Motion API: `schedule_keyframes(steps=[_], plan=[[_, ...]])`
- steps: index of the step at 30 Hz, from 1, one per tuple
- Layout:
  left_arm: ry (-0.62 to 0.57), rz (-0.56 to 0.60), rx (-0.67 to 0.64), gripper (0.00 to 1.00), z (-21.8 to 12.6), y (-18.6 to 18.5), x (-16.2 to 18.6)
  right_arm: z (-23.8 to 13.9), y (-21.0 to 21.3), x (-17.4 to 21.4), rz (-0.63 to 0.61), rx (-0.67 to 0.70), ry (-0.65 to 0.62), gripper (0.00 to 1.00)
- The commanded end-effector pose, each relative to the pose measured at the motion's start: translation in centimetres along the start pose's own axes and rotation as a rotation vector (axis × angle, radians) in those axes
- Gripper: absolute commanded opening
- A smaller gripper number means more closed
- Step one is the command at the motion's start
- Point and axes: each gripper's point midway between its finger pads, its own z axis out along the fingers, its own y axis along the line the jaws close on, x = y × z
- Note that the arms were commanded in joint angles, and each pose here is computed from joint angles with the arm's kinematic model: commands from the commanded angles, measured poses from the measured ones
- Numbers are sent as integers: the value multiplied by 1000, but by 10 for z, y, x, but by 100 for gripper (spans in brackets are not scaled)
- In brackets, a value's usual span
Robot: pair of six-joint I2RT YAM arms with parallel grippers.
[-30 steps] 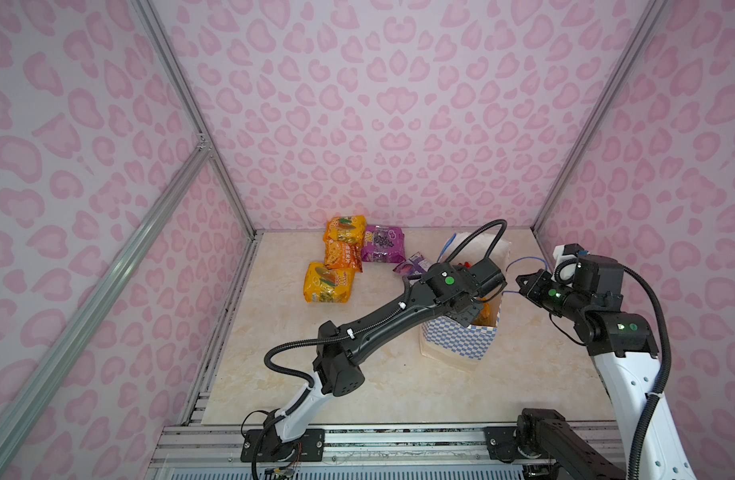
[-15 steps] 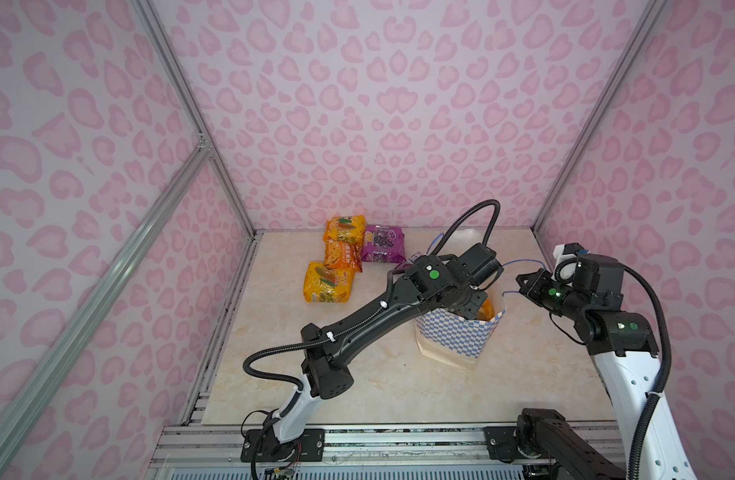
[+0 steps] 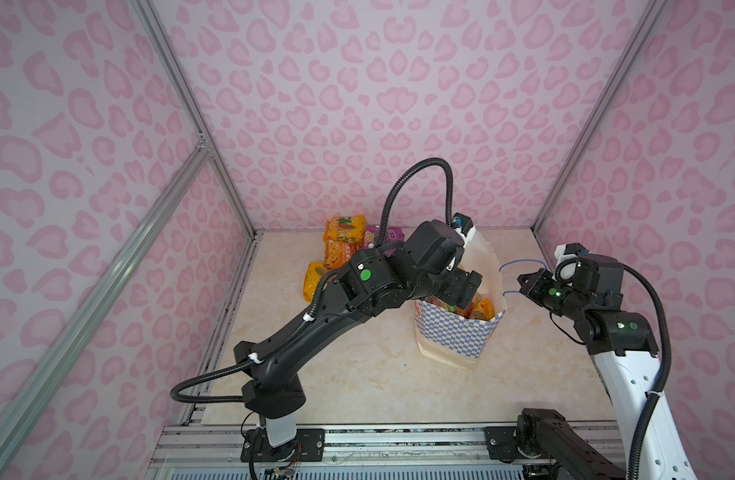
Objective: Place the snacks into the paper bag
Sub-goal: 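Lower the red pack into the paper bag and open the left gripper, then withdraw the left gripper from the bag toward the purple snack pack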
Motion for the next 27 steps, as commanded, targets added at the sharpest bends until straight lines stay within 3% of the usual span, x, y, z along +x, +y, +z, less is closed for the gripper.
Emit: schedule_keyframes(steps=[1, 5, 11, 14, 16, 23, 27], plan=[[-96, -55, -112, 98, -6, 35, -15, 3, -2, -1, 0, 6, -4, 0], [-19, -136, -14, 100, 19, 65, -11, 6, -1, 0, 9, -3, 4, 0], [91, -132, 29, 97, 72, 94, -8, 3, 0, 0, 6, -5, 6, 0], [126, -149, 132, 93, 92, 85, -5, 1, -1, 1, -2, 5, 9, 0], [145, -163, 208, 85, 99, 73, -6, -1, -2, 0, -8, 14, 5, 0], [83, -231, 652, 66, 68, -1, -46, 2, 4, -7, 5, -3, -3, 0], [-18, -222, 768, 63, 21, -31, -79, -2, 15, -17, 13, -36, -25, 0]])
